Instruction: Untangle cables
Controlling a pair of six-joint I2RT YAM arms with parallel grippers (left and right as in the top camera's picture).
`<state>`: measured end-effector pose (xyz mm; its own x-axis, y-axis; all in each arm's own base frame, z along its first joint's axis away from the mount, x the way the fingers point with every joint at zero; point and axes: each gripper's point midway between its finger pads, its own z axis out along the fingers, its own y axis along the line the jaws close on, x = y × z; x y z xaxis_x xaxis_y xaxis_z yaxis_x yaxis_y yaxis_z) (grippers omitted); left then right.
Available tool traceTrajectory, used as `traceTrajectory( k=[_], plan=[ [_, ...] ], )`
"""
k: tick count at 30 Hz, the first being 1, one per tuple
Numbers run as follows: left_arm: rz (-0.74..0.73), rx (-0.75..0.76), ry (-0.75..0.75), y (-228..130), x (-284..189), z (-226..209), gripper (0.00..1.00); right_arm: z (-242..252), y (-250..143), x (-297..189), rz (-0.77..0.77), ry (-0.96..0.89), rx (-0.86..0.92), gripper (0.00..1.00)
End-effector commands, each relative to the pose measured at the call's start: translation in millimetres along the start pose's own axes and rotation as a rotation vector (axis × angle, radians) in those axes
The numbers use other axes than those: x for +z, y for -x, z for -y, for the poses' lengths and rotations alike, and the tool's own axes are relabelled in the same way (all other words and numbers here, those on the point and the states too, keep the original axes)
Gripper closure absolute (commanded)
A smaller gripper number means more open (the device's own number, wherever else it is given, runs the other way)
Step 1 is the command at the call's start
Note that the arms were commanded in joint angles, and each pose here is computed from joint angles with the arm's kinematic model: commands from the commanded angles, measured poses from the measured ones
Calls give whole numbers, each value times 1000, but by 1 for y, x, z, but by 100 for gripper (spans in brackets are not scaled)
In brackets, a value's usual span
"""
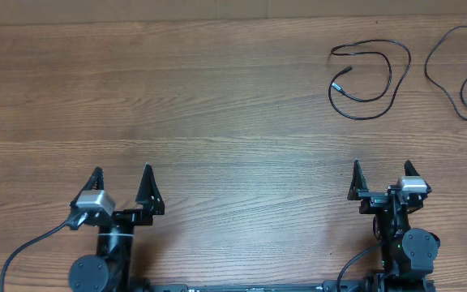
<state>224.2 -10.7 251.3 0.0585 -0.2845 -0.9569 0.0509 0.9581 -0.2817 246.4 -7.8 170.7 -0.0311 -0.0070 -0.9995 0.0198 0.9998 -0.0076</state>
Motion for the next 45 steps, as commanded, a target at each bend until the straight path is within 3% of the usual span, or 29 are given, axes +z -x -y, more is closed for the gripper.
traceTrajectory(
  k=[1, 12, 21, 28, 45],
  plan=[
    [8, -3, 16, -12, 5, -6, 0, 2, -1, 0, 6, -13, -2, 0],
    [50, 0, 7, -37, 15, -13, 0, 2, -1, 0, 7, -13, -2, 0],
    [28, 190, 14, -52, 17, -17, 0, 2, -1, 0, 6, -13, -2, 0],
    [-140, 219, 48, -92, 15, -29, 0, 2, -1, 0, 7, -13, -2, 0],
    [-141, 217, 32, -92, 15, -26, 1, 2, -1, 0, 7, -13, -2, 0]
  ],
)
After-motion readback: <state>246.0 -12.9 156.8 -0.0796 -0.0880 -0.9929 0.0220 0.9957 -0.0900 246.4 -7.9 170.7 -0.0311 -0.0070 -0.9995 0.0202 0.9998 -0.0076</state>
